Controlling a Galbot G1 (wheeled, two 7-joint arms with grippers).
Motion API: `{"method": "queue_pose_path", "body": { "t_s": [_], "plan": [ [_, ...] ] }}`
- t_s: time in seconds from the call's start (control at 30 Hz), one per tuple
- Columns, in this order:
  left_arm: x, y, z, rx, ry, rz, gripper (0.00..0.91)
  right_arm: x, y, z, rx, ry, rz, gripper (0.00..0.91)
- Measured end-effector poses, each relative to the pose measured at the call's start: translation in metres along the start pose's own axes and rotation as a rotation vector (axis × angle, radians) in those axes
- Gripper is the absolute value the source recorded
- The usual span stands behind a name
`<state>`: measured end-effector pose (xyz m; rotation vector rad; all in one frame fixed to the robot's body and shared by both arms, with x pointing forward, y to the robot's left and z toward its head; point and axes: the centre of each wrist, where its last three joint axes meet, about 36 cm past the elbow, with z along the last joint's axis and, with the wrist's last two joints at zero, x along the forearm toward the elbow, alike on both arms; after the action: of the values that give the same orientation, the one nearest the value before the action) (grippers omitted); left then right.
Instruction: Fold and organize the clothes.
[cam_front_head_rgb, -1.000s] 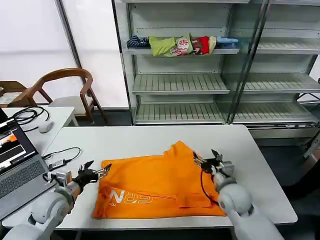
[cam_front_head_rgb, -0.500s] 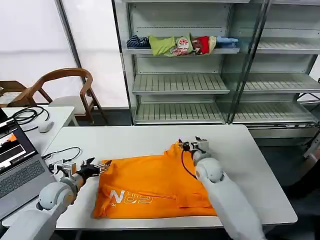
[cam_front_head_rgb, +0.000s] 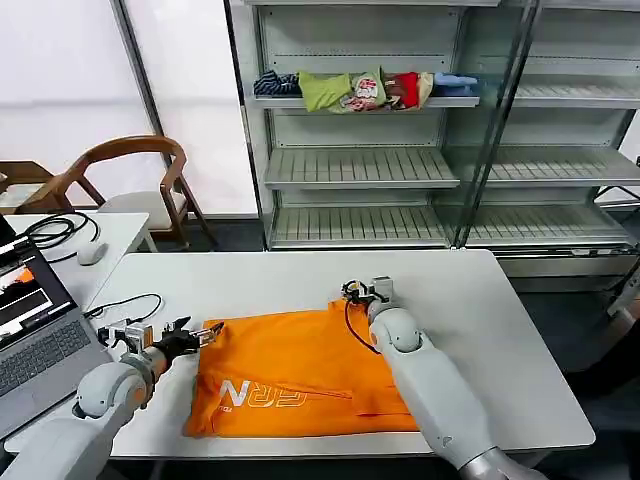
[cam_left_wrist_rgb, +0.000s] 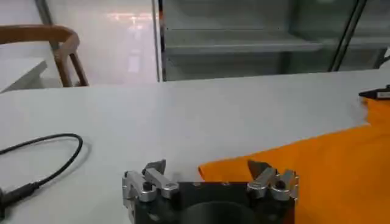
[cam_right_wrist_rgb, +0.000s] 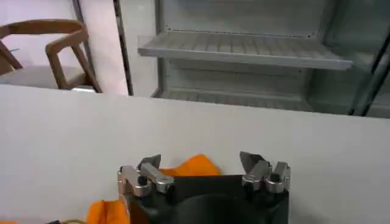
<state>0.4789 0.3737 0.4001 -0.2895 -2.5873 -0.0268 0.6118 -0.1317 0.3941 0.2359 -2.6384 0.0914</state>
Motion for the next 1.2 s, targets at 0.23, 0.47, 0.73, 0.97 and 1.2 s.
{"method": "queue_pose_path", "body": {
  "t_s": [0.23,0.47,0.73,0.97,1.2],
  "plan": [
    [-0.0017,0.002,0.0023,0.002,0.006,-0.006,0.907,-0.0033,0.0021,0.0017,-0.001,0.018,0.0,0.907],
    [-0.003,0.0034,0.0035,0.002,0.009,-0.006,0.151,-0.0061,0.0032,0.0003,0.0,0.028,0.001,0.484],
    [-0.0051,0.0007,0.0063,0.0,0.016,0.006,0.02,-0.0064,0.0006,0.0002,-0.01,0.039,-0.004,0.0],
    [-0.0064,-0.002,0.0074,-0.002,0.019,0.016,0.02,-0.0042,-0.0016,0.0031,-0.017,0.045,-0.009,0.0],
    [-0.0071,-0.0044,0.0092,-0.003,0.02,0.024,0.02,-0.0039,-0.003,0.0027,-0.019,0.045,-0.011,0.0]
  ]
}}
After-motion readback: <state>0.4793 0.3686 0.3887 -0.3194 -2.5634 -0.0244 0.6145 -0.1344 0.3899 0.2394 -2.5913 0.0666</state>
